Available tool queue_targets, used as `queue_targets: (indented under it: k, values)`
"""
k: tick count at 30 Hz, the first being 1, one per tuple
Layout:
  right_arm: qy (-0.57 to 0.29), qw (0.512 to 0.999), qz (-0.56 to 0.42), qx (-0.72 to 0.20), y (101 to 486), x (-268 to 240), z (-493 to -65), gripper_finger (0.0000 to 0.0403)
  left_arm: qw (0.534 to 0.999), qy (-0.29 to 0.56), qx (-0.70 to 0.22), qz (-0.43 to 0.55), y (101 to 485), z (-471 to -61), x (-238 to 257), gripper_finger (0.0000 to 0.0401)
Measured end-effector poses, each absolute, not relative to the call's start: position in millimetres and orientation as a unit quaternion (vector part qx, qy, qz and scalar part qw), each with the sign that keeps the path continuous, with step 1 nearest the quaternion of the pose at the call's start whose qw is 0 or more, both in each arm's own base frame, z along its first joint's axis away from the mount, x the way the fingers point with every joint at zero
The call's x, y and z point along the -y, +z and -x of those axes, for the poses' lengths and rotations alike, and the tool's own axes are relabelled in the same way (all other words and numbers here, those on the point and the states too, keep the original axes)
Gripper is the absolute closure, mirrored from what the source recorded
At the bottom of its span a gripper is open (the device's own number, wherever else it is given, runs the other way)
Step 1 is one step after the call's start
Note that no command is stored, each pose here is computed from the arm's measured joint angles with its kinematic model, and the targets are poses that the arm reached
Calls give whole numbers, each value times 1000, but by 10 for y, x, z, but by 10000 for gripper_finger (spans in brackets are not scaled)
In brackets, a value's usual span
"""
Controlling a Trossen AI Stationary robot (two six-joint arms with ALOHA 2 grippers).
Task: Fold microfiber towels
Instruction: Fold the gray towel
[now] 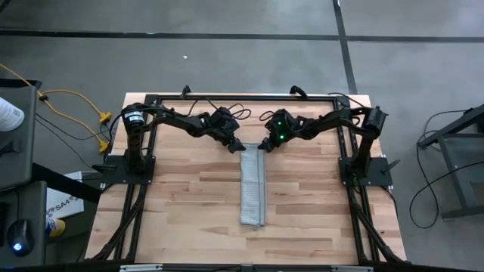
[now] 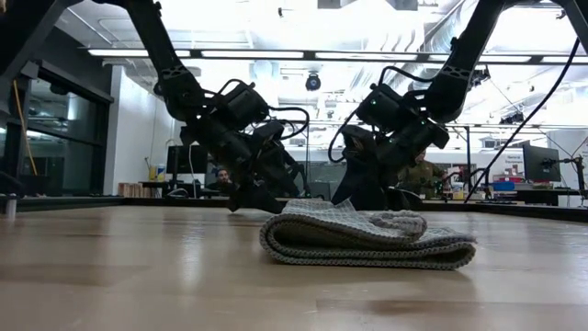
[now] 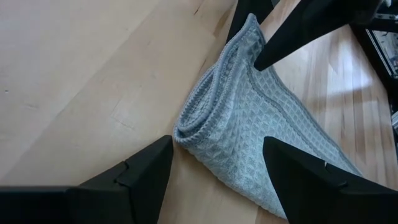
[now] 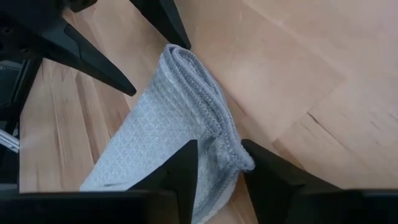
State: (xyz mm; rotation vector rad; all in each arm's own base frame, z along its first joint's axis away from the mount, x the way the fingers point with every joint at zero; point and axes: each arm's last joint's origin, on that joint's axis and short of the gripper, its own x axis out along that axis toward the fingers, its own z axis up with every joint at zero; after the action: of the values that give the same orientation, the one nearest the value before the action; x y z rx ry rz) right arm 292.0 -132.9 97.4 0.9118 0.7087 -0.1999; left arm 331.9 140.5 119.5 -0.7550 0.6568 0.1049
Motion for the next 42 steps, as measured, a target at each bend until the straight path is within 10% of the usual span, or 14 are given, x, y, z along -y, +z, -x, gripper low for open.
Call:
queue_targets:
  k: [18,42]
  values:
    - [-92,836,-427,-331,978,1332,-2924,368,884,60,-315,339,1184,-3317,-1415,388]
    - [-68,849,-404,-335,988,1322,-2919,397,887,40,-311,339,1196,-3325,-1408,398]
